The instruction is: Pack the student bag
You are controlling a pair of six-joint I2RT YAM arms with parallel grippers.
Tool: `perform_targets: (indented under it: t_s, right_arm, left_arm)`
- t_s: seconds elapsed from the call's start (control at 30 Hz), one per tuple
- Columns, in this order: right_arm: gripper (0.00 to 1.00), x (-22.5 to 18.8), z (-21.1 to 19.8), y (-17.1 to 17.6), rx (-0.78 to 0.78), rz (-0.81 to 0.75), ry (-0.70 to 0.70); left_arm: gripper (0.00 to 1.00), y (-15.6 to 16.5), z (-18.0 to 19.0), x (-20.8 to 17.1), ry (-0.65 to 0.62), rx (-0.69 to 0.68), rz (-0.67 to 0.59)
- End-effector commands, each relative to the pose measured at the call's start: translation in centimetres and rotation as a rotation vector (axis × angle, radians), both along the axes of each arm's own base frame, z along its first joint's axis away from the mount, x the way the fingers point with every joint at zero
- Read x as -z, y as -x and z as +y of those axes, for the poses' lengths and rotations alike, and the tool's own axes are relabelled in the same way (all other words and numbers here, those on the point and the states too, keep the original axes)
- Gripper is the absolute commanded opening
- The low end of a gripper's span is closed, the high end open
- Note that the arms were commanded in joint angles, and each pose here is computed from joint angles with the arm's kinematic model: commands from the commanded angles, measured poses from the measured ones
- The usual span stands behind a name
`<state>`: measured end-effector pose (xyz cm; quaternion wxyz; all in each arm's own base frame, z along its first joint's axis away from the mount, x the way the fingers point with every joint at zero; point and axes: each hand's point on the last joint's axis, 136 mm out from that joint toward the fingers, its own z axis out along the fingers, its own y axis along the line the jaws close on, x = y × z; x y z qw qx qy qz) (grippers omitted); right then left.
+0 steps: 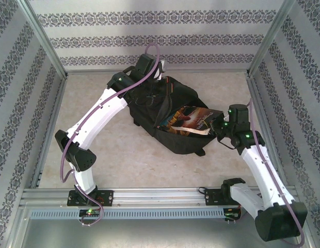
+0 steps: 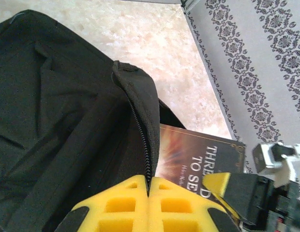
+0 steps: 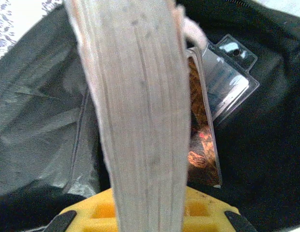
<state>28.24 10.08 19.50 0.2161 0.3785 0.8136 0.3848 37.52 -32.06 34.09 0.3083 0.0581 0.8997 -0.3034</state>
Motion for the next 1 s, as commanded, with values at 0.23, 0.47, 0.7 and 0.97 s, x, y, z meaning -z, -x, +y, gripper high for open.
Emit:
perform_targets:
  t_s: [0.23,0.47,0.7,0.97]
  right_arm:
    - [0.0,-1.7,5.6,-5.0,-0.156,-0.18,-0.026]
    - [0.35,0.9,11.0,-8.5,-0.248,-0.156,0.053]
    - [0.76,3.1,11.9,-9.8,-0.291,-0.08,0.161]
    - [0.81,1.3,6.4,-6.1,-0.288,-0.075,0.344]
  left_arm:
    - [0.0,-0.6,-1.3,-6.2,0.196,0.036,-0.106]
    - [0.0,-0.7,-1.4,-6.1,0.198,0.03,-0.098]
    - [0.0,-1.3,0.6,-4.0,0.098,-0.033,-0.089]
    - [0.0,-1.5,2.4,-0.5,0.052,-0.072,-0.034]
